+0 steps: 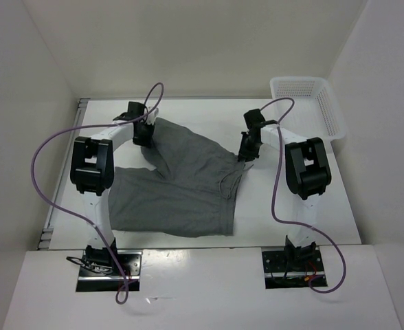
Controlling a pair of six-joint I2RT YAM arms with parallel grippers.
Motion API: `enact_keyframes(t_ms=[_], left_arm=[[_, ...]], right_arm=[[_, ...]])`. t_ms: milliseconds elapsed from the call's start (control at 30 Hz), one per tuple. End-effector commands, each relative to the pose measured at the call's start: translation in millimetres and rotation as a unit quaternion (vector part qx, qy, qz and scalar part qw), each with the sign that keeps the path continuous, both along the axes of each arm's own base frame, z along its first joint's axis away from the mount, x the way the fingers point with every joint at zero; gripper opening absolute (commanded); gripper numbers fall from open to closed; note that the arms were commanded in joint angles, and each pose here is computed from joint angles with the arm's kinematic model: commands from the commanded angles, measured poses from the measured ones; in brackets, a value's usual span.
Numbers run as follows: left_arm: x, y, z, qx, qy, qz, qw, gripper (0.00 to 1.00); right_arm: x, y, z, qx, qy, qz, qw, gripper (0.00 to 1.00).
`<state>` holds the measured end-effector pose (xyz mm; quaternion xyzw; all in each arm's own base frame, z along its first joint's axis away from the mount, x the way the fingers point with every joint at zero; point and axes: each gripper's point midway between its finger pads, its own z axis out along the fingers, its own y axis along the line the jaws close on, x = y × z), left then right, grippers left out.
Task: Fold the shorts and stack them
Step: Fold the shorts
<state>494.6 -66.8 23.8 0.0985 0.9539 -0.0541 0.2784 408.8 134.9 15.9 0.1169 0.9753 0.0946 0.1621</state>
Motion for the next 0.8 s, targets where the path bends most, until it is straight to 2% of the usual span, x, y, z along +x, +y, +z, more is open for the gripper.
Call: enact_keyframes(t_ms=[0,100,200,267,467,567,600,700,733,767], left_arm=[[-20.1,14.4,12.3,0.000,0.018,0.011,1.000,0.01],[-29.9,45.0,36.3,0.006,0.012,0.044,0.999,0.02],[-43.7,80.0,45.8,0.016,0.015,0.084,0.996,0.06],[-60.3,96.5,39.3,0.021,0.033,0.104,0.994,0.15],[-120.5,95.5,21.2,0.022,0.111,0.107,0.988,0.24],[-135.9,97.4,14.8,0.021,0.134,0.111,0.985,0.33],[-136.0,97.4,14.9,0.021,0.134,0.111,0.985,0.36],[-98.1,97.3,48.5,0.000,0.073,0.107,0.992,0.40],[-72.9,96.1,70.4,-0.010,0.032,0.102,0.994,0.43],[-54.3,93.7,80.4,-0.021,0.004,0.095,0.995,0.51]], right_arm=[[-2.4,-11.2,-11.3,-0.013,-0.002,-0.013,1.000,0.23],[0.2,-20.4,-12.0,-0.028,-0.006,-0.023,0.999,0.01],[0.2,-20.8,-10.4,-0.028,-0.011,-0.019,0.999,0.00],[3.7,-20.0,-6.1,-0.026,-0.020,-0.019,0.999,0.00],[3.5,-20.8,-6.2,-0.030,-0.022,-0.010,0.999,0.00],[2.0,-16.4,-5.7,-0.019,-0.019,0.001,1.000,0.01],[7.2,-13.3,-1.7,-0.011,-0.028,0.003,1.000,0.03],[8.4,-4.3,4.8,0.012,-0.035,0.018,0.999,0.06],[11.4,-3.6,7.6,0.013,-0.040,0.018,0.999,0.08],[13.3,-1.7,8.7,0.017,-0.045,0.025,0.999,0.12]])
